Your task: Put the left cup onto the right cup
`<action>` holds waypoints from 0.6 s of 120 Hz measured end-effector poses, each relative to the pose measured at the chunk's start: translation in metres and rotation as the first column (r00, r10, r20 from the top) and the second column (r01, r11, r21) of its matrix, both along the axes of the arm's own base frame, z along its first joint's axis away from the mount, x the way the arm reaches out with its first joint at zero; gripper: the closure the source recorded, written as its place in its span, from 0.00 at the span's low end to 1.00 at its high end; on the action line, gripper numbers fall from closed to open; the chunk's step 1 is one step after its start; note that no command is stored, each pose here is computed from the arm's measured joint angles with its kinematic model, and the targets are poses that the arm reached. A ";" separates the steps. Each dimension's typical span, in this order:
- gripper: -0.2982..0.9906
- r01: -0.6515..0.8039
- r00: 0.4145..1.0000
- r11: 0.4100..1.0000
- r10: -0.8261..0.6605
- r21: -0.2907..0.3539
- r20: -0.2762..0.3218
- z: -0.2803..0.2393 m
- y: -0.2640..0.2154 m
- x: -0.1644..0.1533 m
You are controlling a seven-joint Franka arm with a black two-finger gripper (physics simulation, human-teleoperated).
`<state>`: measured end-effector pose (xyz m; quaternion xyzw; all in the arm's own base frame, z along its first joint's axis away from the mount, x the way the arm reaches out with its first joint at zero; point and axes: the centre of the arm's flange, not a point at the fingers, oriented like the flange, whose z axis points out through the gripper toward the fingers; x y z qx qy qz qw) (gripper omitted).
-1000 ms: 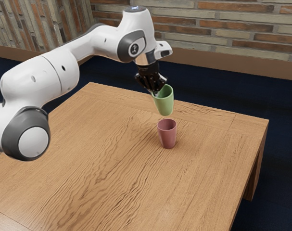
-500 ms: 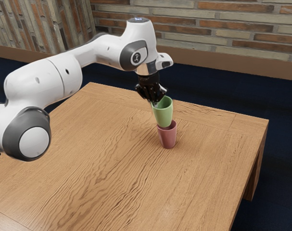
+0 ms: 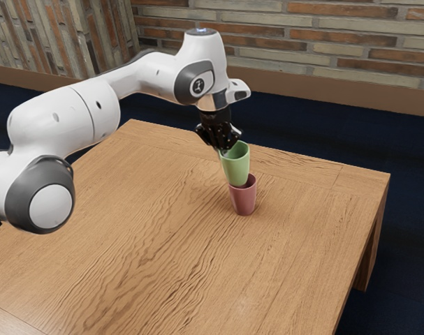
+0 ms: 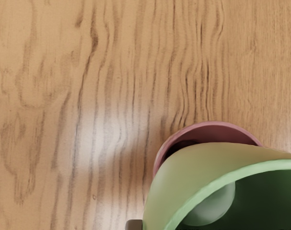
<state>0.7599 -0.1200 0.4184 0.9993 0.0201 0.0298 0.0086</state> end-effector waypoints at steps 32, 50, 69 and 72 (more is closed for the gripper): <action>0.84 -0.004 1.000 1.000 0.004 0.000 0.002 -0.009 -0.008 0.002; 0.58 -0.011 1.000 1.000 0.011 -0.005 0.000 -0.013 -0.007 0.002; 0.40 -0.016 1.000 1.000 0.016 -0.009 0.002 -0.013 -0.008 0.003; 0.38 -0.017 1.000 1.000 0.017 -0.010 0.002 -0.013 -0.008 0.003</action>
